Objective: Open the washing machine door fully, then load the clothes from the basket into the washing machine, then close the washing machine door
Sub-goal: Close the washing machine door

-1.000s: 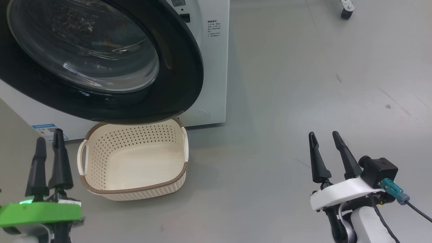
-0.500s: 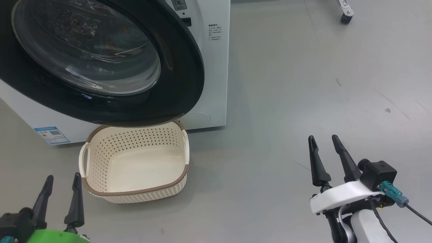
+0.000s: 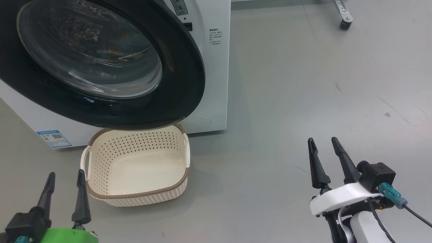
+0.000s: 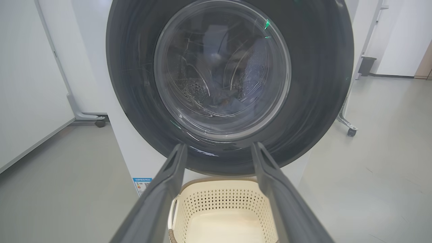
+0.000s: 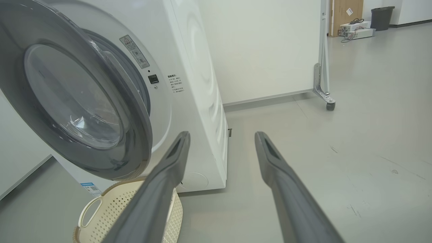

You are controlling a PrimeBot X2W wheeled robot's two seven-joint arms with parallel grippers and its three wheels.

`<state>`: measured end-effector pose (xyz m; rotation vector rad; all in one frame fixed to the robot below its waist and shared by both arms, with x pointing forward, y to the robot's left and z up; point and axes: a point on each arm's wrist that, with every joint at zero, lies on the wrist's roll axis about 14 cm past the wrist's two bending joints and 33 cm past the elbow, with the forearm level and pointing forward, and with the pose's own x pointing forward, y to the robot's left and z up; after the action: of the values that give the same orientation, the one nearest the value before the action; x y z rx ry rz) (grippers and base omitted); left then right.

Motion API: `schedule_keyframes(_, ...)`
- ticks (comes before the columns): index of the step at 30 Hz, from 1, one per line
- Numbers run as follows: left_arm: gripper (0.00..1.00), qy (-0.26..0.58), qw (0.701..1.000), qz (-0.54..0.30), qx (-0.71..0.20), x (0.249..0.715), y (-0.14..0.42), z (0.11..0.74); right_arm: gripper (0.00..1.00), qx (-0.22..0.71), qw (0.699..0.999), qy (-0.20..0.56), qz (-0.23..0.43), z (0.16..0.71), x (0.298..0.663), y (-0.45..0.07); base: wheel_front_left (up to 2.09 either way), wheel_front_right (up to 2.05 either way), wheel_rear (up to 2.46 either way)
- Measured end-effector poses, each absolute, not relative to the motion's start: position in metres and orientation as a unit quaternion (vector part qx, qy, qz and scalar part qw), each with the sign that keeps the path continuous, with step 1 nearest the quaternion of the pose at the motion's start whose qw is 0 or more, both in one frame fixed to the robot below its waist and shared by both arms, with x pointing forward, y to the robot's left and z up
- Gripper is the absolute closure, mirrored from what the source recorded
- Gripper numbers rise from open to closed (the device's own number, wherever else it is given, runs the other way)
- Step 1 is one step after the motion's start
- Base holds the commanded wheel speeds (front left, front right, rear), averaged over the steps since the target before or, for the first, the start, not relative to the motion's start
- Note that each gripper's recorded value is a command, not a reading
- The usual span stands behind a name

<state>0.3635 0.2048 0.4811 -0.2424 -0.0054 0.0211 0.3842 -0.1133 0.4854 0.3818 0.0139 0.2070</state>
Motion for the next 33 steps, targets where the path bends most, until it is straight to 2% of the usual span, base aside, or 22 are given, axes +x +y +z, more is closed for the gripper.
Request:
schedule_keyframes(13, 0.00, 0.005, 0.993, 0.014, -0.116, 0.361, 0.199, 0.475, 0.00, 0.189, 0.977, 0.014, 0.103, 0.481, 0.379, -0.112, 0.00, 0.00, 0.00)
schedule_keyframes(33, 0.00, 0.012, 0.995, 0.017, -0.100, 0.360, 0.201, 0.470, 0.00, 0.125, 0.986, 0.014, 0.113, 0.479, 0.381, -0.113, 0.00, 0.00, 0.00)
